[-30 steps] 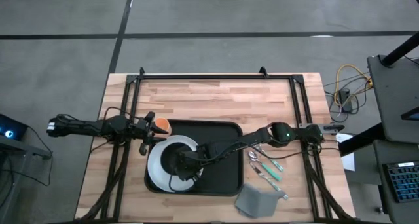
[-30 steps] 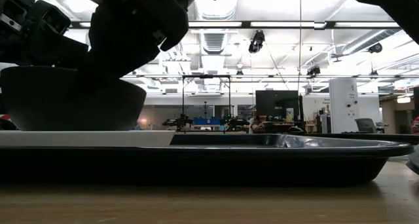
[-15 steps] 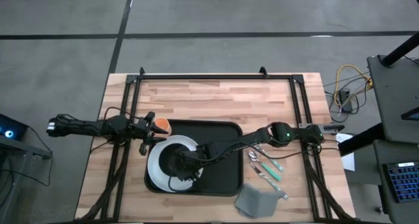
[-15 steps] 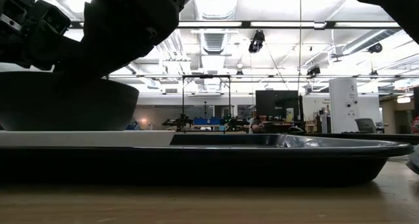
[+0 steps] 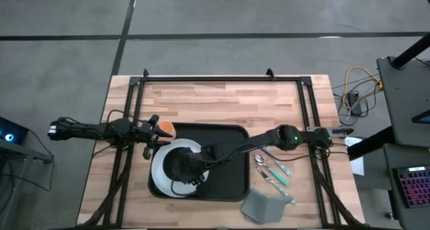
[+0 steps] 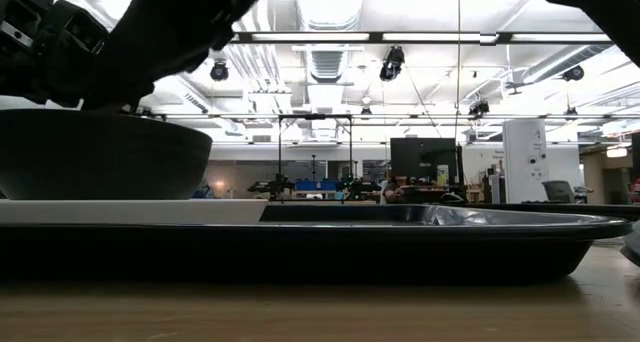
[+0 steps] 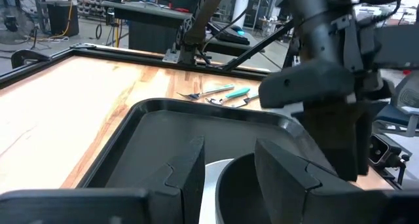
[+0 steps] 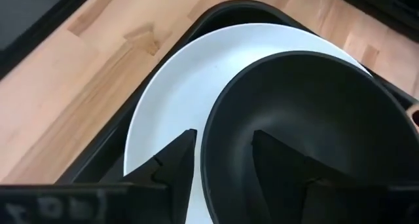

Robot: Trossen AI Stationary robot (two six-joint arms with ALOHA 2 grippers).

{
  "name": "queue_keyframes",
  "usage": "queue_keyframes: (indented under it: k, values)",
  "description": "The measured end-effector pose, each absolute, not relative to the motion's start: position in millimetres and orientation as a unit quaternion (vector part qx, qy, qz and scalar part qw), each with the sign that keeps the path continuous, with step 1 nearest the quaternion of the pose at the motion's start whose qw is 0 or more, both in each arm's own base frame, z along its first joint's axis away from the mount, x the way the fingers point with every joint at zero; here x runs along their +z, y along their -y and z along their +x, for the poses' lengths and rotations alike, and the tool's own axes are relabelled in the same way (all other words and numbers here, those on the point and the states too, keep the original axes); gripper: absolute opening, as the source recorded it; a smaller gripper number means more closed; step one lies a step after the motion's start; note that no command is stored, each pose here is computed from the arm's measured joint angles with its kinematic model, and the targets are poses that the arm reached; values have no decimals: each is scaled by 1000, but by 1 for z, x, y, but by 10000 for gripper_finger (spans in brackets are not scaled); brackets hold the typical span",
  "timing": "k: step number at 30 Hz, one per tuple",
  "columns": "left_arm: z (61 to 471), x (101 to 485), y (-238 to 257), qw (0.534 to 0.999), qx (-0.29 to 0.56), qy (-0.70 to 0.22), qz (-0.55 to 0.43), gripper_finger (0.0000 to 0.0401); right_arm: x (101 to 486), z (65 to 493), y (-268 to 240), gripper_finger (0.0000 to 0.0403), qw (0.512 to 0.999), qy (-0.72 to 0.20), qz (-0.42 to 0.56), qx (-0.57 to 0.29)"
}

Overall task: Set up tray
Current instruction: Put the gray napkin on the black serving tray

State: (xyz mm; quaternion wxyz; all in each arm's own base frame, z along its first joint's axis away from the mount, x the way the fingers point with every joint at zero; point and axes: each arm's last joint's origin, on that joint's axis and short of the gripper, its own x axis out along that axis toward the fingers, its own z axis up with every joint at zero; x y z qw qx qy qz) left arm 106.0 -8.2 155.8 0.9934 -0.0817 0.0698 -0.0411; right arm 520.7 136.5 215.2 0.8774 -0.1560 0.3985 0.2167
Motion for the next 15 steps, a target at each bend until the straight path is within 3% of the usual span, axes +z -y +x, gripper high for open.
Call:
queue_keyframes:
  k: [15]
  values:
    - [106, 156, 8, 993, -41, -70, -82, 115, 240, 507, -133, 128, 871, -450, -83, 181]
